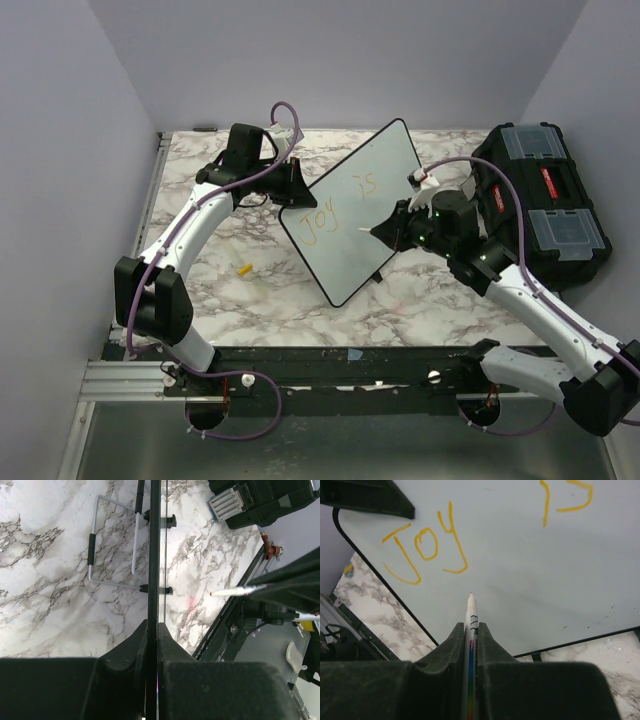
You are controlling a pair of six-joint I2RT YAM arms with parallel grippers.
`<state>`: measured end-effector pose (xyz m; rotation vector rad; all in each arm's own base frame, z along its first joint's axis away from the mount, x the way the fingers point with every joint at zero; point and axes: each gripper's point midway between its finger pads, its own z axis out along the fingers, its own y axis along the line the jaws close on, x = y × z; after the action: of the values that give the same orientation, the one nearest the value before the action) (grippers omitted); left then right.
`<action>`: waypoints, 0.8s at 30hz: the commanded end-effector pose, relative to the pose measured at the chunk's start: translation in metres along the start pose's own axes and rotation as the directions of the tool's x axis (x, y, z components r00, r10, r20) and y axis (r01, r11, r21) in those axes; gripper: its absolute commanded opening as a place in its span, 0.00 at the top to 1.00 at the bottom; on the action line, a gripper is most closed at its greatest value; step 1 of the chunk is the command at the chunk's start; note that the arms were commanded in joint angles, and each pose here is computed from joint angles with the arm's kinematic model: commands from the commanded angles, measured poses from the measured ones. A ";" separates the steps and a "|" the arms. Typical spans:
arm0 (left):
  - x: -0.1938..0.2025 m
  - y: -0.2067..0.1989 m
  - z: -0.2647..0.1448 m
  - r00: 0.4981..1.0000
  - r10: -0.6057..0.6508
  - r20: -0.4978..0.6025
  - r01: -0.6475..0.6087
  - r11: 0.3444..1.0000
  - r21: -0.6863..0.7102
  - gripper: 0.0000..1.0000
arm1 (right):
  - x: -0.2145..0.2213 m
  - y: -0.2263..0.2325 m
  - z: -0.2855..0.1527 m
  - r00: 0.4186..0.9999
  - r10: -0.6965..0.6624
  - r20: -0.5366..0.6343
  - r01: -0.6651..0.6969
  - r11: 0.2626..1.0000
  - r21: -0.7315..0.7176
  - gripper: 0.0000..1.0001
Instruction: Write a sentence on the whiteboard
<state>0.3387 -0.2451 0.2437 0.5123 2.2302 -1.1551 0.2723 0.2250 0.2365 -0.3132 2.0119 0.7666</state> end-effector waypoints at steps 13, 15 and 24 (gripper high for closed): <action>-0.028 -0.006 -0.010 0.989 0.101 0.106 -0.099 0.995 -0.024 1.00 | 0.038 0.032 -0.002 0.987 -0.152 -0.050 0.155 0.987 0.049 0.99; -0.028 -0.006 -0.010 0.989 0.103 0.104 -0.101 0.995 -0.024 1.00 | 0.038 0.034 -0.002 0.987 -0.153 -0.045 0.154 0.987 0.040 0.99; -0.027 -0.004 -0.009 0.990 0.101 0.102 -0.098 0.995 -0.028 1.00 | 0.053 0.043 0.004 0.984 -0.163 -0.069 0.163 0.987 -0.006 0.99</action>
<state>0.3389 -0.2448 0.2425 0.5082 2.2334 -1.1522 0.2270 0.2606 0.2093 -0.4849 2.0430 0.6597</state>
